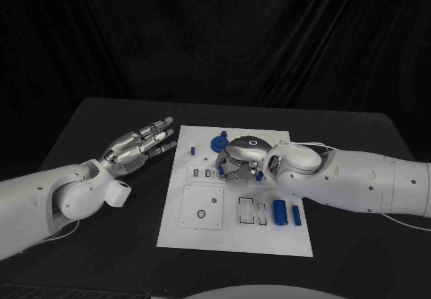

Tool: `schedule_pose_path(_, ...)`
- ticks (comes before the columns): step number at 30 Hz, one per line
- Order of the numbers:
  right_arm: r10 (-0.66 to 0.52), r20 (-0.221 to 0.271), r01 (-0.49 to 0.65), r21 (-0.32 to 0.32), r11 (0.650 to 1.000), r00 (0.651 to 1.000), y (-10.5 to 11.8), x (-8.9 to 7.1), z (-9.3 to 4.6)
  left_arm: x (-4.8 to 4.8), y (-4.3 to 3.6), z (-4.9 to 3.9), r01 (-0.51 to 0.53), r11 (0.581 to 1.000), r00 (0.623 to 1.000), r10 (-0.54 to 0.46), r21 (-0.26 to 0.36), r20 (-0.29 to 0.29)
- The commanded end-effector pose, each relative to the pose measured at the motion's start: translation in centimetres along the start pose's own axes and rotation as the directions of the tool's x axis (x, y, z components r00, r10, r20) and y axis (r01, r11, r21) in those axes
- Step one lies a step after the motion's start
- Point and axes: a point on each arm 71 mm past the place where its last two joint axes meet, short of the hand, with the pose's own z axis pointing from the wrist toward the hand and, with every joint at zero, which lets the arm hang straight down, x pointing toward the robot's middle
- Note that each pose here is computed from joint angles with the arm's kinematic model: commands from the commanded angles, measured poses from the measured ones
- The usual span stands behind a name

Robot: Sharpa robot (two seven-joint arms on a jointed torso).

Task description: Assemble the parts on the task board

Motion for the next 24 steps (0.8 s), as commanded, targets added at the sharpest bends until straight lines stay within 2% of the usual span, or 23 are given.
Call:
schedule_pose_path(1,-0.011,-0.028,0.012,0.009,1.000,1.000,-0.15,0.44,-0.14,0.18,-0.04,0.08,0.009,1.000,1.000,-0.008,0.012,-0.013)
schedule_pose_path(15,-0.012,-0.015,0.012,-0.002,1.000,1.000,-0.19,0.35,-0.20,0.17,0.00,0.12,0.009,1.000,1.000,-0.009,0.010,-0.013)
schedule_pose_path(19,-0.011,0.006,0.012,-0.007,1.000,1.000,-0.28,0.19,-0.30,0.13,0.01,0.11,0.008,1.000,1.000,-0.008,0.010,-0.012)
schedule_pose_path(24,-0.010,0.063,0.011,-0.018,1.000,0.998,-0.36,-0.26,-0.54,0.10,0.01,0.07,0.007,1.000,1.000,-0.007,0.009,-0.010)
